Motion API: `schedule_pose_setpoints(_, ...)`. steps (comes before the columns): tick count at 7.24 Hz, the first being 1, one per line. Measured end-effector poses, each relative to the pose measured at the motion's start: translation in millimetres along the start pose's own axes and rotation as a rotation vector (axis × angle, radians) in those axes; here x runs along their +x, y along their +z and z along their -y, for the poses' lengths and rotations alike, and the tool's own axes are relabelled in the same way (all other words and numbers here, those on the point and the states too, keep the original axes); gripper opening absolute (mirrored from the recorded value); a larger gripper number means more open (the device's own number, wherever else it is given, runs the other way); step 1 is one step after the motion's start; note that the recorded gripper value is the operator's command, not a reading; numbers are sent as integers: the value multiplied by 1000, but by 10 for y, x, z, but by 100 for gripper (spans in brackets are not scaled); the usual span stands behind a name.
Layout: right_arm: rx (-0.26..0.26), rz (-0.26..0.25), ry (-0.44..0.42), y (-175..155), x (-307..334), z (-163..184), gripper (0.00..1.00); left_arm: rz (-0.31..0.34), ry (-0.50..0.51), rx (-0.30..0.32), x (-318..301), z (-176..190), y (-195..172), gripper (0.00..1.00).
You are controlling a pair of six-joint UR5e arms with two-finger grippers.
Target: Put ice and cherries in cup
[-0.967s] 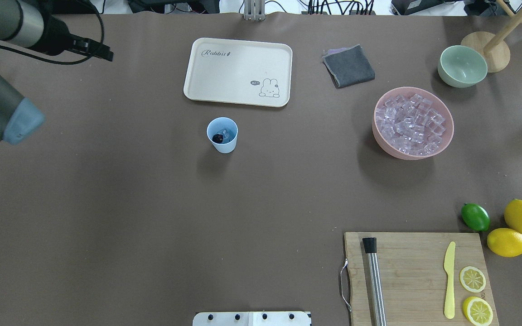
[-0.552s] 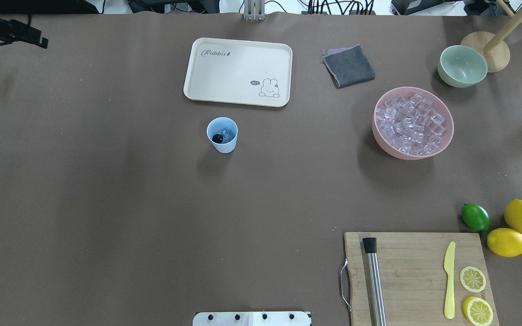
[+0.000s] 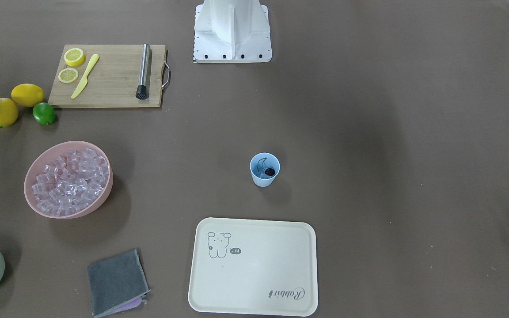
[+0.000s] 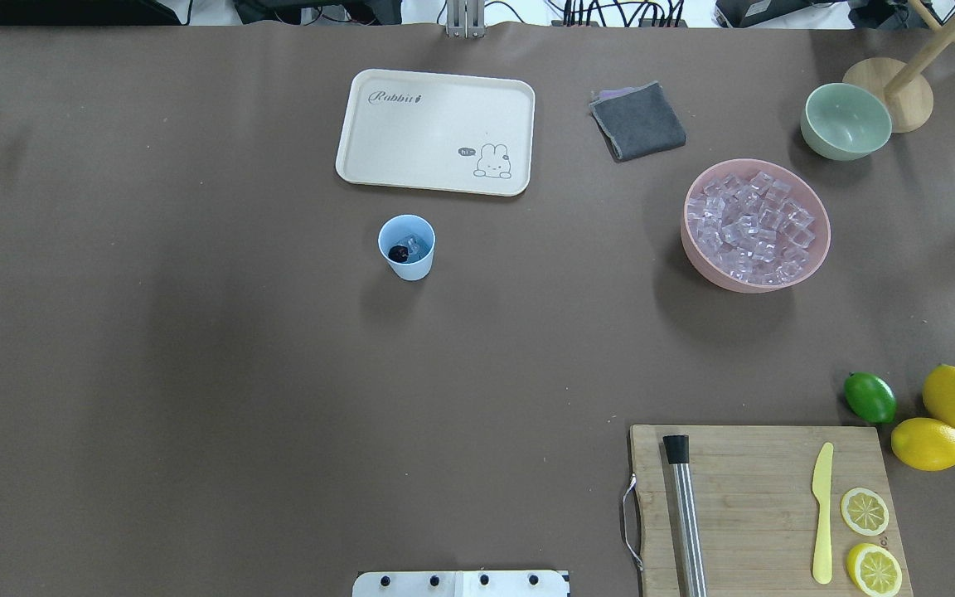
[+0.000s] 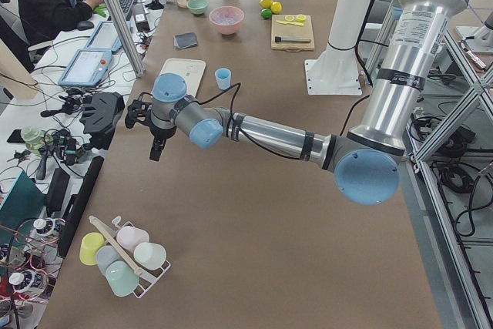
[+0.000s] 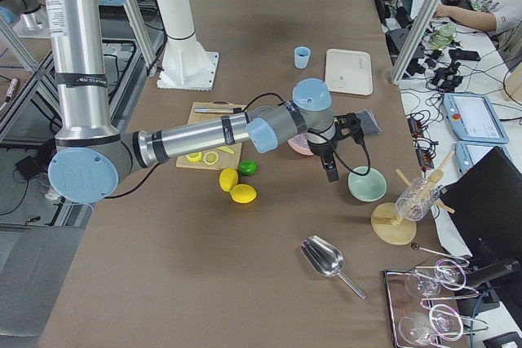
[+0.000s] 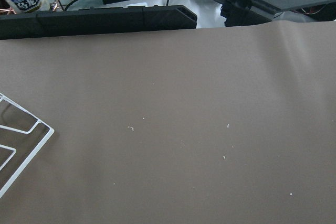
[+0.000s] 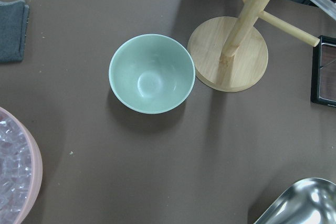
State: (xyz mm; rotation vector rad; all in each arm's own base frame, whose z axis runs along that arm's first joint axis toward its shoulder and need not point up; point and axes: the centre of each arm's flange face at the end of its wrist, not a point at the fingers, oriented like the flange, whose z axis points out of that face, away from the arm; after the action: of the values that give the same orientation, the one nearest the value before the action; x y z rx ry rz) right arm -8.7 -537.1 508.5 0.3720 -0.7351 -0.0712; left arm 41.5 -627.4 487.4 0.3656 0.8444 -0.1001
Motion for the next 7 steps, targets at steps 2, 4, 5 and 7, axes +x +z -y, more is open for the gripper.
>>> schedule_pose_setpoints(2,-13,-8,24,95,78,39,100,60,-67,-49,-352,36,-129,97)
schedule_pose_setpoints(4,-11,-11,73,174,110,208,100,97,-71,-96,-556,41,-193,97)
schedule_pose_setpoints(5,-7,-13,82,190,105,291,100,102,-72,-104,-582,37,-198,97)
schedule_pose_setpoints(7,18,-36,74,162,56,487,100,108,-81,-111,-646,18,-158,98)
